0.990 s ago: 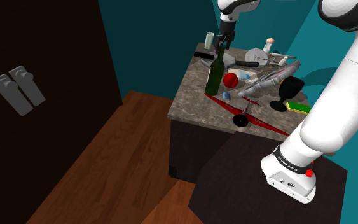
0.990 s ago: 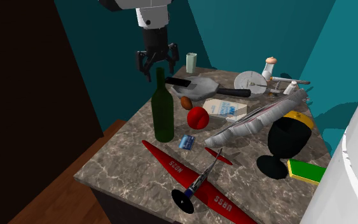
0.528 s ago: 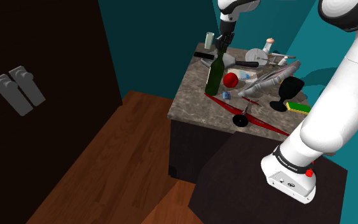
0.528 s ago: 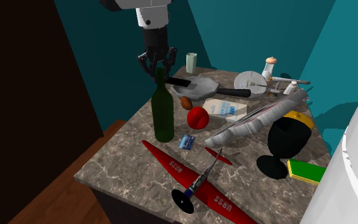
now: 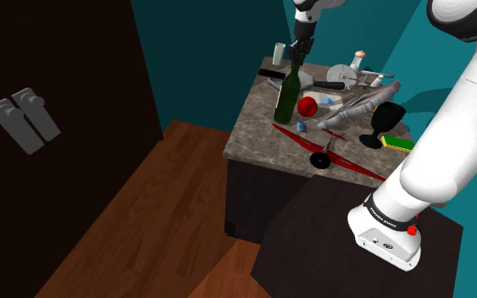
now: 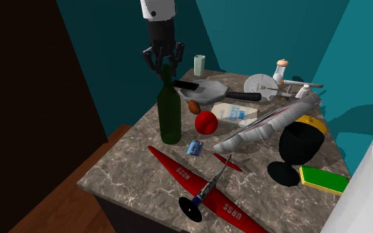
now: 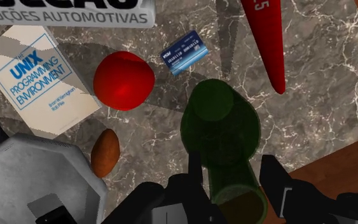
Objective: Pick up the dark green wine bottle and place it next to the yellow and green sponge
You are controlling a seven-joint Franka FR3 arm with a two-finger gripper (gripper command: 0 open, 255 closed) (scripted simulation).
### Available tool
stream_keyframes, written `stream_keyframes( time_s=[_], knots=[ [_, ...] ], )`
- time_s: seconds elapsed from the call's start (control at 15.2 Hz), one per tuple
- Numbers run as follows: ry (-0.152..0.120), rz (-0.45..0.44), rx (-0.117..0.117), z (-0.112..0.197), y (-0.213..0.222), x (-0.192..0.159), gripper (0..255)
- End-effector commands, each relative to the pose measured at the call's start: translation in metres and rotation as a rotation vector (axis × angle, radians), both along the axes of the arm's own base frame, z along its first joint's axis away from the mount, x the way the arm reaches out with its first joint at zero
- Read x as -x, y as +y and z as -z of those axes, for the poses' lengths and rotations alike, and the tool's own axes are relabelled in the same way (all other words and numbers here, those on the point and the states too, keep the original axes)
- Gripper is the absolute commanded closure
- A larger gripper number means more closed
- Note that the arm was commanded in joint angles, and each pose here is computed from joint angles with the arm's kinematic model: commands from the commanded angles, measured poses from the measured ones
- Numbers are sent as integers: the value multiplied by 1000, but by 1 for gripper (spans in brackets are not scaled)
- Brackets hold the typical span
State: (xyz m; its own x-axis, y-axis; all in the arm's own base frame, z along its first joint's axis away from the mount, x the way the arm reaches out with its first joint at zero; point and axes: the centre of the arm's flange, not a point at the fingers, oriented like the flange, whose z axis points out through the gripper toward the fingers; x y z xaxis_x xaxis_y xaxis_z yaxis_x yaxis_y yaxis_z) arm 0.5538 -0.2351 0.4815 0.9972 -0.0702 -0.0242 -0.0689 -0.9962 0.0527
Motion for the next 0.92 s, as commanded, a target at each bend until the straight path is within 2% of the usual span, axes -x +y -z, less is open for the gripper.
stream_keyframes(
  time_s=[0.0, 0.86],
  knots=[
    [0, 0, 0, -10, 0, -1, 255],
    [0, 0, 0, -77, 0, -1, 255]
  ],
)
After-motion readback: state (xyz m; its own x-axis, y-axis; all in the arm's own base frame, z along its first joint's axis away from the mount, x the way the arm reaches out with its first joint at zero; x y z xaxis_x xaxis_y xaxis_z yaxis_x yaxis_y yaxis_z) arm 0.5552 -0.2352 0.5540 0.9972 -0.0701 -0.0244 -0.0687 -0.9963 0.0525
